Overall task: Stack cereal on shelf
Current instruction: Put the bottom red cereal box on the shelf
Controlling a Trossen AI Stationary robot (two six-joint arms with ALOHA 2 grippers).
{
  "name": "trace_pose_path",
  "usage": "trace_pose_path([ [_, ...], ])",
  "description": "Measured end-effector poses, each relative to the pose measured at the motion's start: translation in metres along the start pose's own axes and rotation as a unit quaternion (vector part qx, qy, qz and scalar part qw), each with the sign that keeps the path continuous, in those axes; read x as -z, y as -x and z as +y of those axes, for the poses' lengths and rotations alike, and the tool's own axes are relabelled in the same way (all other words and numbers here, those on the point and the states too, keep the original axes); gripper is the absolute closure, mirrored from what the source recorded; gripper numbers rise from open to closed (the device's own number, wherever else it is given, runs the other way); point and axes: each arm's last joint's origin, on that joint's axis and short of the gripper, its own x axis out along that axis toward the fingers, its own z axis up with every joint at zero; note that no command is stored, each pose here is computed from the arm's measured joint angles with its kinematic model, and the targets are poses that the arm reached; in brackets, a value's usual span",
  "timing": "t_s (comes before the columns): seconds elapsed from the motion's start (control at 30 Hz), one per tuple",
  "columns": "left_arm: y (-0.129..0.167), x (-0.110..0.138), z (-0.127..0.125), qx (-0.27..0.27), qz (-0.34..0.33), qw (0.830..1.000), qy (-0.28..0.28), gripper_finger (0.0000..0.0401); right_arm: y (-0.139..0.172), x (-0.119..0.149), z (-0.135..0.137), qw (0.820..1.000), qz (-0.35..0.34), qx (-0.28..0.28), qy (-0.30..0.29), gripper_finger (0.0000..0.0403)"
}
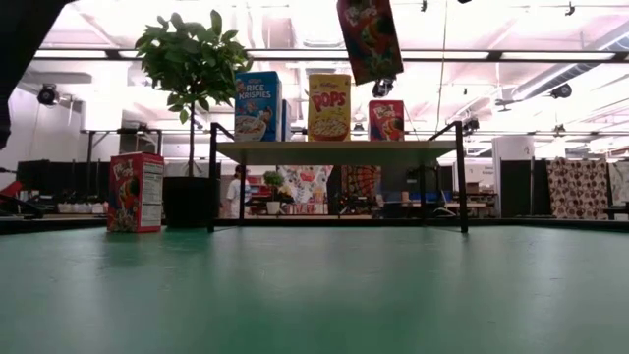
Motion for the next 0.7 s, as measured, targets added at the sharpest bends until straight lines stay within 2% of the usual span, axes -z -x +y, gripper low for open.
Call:
trace_pose_path([
  [0.2, -0.012, 0.014, 0.035, -0.019, -0.029, 0.999, 0.023, 0.0300, 0.000, 0.000, 0.000, 1.000, 0.001, 0.001, -0.021, 0.0394],
  [0.37, -0.032, 0.029, 0.059, -0.043, -0.026, 0.998, 0.041, 0.0300, 0.001, 0.001, 0.000, 1.000, 0.006, 0.000, -0.022, 0.0394],
  [0.57, -0.051, 0.042, 0.076, -0.061, -0.020, 0.996, 0.057, 0.0300, 0.008, 0.001, -0.001, 1.000, 0.002, 0.001, -0.026, 0.0394],
  [0.7, -0.069, 0.050, 0.079, -0.055, -0.006, 0.996, 0.074, 0.0300, 0.013, 0.000, -0.002, 0.999, -0.002, 0.009, -0.031, 0.0394],
])
